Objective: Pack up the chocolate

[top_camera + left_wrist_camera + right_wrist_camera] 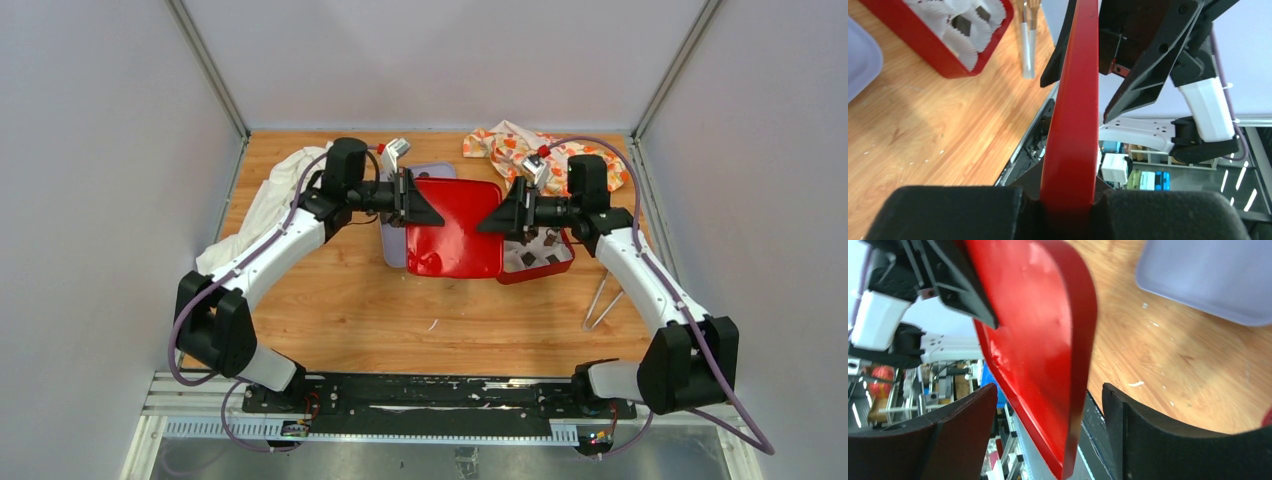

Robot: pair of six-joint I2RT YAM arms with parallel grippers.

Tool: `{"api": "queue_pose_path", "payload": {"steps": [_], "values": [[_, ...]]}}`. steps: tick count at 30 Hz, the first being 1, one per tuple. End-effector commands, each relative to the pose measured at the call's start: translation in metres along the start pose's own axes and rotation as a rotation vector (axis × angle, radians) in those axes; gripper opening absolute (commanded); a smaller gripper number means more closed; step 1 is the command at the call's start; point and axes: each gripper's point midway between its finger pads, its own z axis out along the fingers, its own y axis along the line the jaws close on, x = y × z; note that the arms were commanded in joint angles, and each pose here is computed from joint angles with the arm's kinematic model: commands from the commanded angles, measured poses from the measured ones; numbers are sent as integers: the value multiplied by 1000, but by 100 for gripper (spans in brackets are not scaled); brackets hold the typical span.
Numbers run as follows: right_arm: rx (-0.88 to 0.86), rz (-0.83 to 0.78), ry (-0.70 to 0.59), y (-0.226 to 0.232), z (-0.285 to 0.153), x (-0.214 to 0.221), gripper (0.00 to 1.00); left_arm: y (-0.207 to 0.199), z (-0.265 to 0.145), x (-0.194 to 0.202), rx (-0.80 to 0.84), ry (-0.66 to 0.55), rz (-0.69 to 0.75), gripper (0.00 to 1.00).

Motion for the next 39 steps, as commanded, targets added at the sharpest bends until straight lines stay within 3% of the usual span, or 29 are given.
{"api": "queue_pose_path", "payload": {"steps": [1,7,13,19,21,25,28,33,39], "values": [[-230,-92,22,48,-14,-3,79,-40,-6,-8,141,-8,39,0],[-347,-130,44,75,-23,-2,65,-60,-11,-15,194,-36,86,0],[-332,-115,42,81,-28,4,39,-74,-15,-17,223,-30,139,2],[-278,-59,44,86,-30,-2,0,-67,-11,-17,218,-20,136,17],[-235,-50,33,83,-30,-4,0,-67,-11,-19,217,-24,140,25],[-135,-36,-24,74,-30,-13,0,-69,-9,-24,215,-33,142,63],[-16,-30,-73,63,-35,-24,0,-58,-7,-27,149,-29,129,80],[295,-18,-113,23,-64,-39,0,-35,-31,-40,-4,-60,181,96],[964,-11,-27,-43,-144,-51,0,11,-92,-75,-148,-260,117,100]]}}
